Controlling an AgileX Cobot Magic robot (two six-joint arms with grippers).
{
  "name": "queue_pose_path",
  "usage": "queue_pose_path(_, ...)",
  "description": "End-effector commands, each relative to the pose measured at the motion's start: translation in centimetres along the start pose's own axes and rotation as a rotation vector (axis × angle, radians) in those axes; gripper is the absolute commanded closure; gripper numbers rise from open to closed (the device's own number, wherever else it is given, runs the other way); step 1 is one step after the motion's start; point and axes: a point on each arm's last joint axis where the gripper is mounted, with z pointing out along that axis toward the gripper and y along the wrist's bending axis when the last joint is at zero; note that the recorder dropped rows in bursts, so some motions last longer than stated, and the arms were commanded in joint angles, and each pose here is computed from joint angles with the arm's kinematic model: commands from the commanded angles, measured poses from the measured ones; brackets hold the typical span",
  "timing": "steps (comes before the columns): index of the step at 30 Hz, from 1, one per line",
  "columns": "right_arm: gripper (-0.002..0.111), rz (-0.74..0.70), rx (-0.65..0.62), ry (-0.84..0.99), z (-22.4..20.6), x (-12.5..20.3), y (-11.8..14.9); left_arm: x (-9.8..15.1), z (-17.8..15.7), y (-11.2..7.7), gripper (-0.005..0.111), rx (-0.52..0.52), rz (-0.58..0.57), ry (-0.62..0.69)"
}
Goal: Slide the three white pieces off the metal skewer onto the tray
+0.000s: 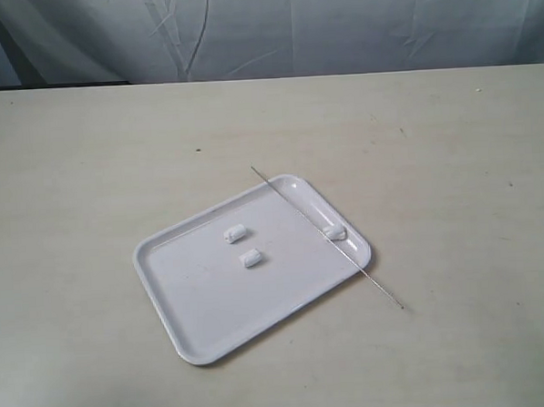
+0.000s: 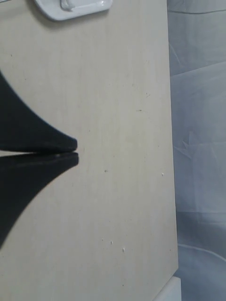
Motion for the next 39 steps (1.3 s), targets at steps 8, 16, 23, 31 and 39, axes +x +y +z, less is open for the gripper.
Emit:
queue_pose_path(8,0.109,0.004,0.003,-0.006,-0.02,0.02,-0.01,0.02,0.03,-0.21,0.107,0.025,-0.057,-0.012)
queue_pose_path(16,0.109,0.004,0.003,-0.006,-0.02,0.02,-0.01,0.01,0.03,-0.19,0.107,0.022,-0.050,-0.013)
queue_pose_path(23,0.109,0.004,0.003,-0.006,-0.02,0.02,-0.01,-0.02,0.02,-0.27,0.107,0.032,-0.077,-0.016)
queue_pose_path(31,0.109,0.004,0.003,-0.006,-0.02,0.02,-0.01,0.12,0.03,0.28,0.107,-0.029,-0.045,-0.002)
queue_pose_path(39,0.109,0.004,0.003,-0.006,-0.02,0.02,-0.01,0.10,0.02,0.01,0.107,0.025,-0.022,-0.007)
